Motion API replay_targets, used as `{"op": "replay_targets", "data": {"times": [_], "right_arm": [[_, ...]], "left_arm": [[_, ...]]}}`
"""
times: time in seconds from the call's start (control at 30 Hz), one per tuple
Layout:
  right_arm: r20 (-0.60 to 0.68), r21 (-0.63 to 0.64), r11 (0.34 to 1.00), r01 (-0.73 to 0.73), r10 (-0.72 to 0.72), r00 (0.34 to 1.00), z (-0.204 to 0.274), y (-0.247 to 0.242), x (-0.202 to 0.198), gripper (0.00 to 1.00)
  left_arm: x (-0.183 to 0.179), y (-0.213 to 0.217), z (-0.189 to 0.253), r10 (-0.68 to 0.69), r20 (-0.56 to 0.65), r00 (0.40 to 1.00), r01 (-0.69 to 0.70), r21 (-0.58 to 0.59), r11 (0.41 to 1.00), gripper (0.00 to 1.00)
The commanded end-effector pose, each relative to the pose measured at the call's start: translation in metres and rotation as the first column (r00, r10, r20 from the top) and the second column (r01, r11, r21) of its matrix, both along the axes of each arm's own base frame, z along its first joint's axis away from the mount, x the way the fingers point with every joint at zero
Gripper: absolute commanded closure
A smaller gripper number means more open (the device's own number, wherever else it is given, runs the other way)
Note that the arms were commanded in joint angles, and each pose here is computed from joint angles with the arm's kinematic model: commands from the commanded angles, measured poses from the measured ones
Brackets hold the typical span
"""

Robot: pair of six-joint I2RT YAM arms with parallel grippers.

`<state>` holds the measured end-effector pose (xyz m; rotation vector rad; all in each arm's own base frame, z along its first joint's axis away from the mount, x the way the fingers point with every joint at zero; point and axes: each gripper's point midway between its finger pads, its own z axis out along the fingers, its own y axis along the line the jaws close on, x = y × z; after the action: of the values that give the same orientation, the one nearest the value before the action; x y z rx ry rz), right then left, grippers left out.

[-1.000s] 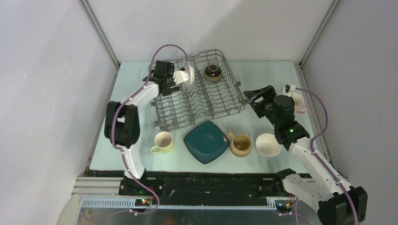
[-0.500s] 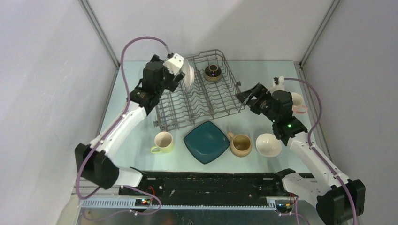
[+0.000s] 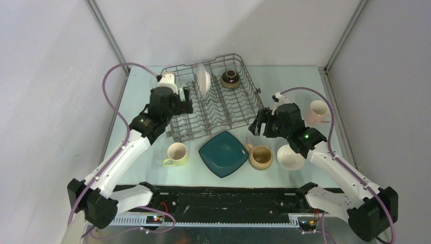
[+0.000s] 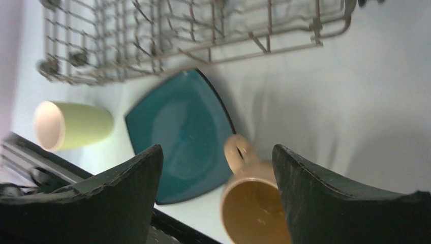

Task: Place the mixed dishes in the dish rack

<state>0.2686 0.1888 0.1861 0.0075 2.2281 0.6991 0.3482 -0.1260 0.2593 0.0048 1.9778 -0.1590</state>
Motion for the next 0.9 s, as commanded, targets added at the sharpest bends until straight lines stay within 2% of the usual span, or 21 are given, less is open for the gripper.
{"op": "replay_targets", "data": {"times": [0.0,0.1,0.13,0.17,0.2,0.23,0.27,0.37,0.53,0.77,0.87], "right_arm": [[-0.004,-0.211,0.977,-0.028,0.027,1.0,-0.009,-0.017,-0.023,0.2],[-0.051,-0.246,0.964,-0.104,0.094,0.994,-0.02,-0.007,-0.04,0.24],[-0.066,-0.247,0.961,-0.122,0.109,0.992,-0.022,-0.004,-0.043,0.25],[-0.098,-0.248,0.957,-0.15,0.129,0.987,-0.028,0.0,-0.049,0.27],[-0.116,-0.247,0.955,-0.163,0.138,0.984,-0.032,0.002,-0.051,0.28],[-0.144,-0.251,0.951,-0.183,0.15,0.978,-0.039,0.006,-0.055,0.3],[-0.16,-0.255,0.947,-0.194,0.157,0.975,-0.043,0.007,-0.057,0.31],[-0.212,-0.293,0.925,-0.241,0.184,0.96,-0.061,0.016,-0.065,0.33],[-0.263,-0.355,0.894,-0.274,0.186,0.947,-0.084,0.022,-0.069,0.37],[-0.314,-0.375,0.882,-0.286,0.169,0.934,-0.104,0.026,-0.07,0.43],[-0.315,-0.384,0.878,-0.284,0.164,0.935,-0.108,0.022,-0.072,0.52]], "left_arm": [[-0.032,0.0,0.008,0.008,-0.011,1.0,-0.01,-0.161,0.987,0.0],[-0.046,0.002,-0.008,-0.001,-0.05,0.999,-0.008,-0.175,0.984,0.0],[-0.05,0.0,-0.003,-0.017,-0.023,1.0,0.012,-0.196,0.981,0.0],[-0.056,-0.005,-0.016,-0.054,-0.04,0.998,0.045,-0.207,0.977,0.0],[-0.057,-0.006,-0.007,-0.061,0.011,0.998,0.062,-0.238,0.969,0.0],[-0.06,-0.005,-0.021,-0.055,-0.007,0.998,0.052,-0.25,0.967,0.0],[-0.062,-0.004,-0.017,-0.051,0.024,0.998,0.056,-0.27,0.961,0.0],[-0.068,0.001,-0.023,-0.038,0.019,0.999,0.042,-0.274,0.961,0.0],[-0.075,0.006,-0.025,-0.028,0.007,1.0,0.029,-0.265,0.964,0.0],[-0.078,0.007,-0.028,-0.031,-0.004,1.0,0.029,-0.265,0.964,0.0],[-0.078,0.006,-0.029,-0.037,-0.006,0.999,0.034,-0.268,0.963,0.0]]}}
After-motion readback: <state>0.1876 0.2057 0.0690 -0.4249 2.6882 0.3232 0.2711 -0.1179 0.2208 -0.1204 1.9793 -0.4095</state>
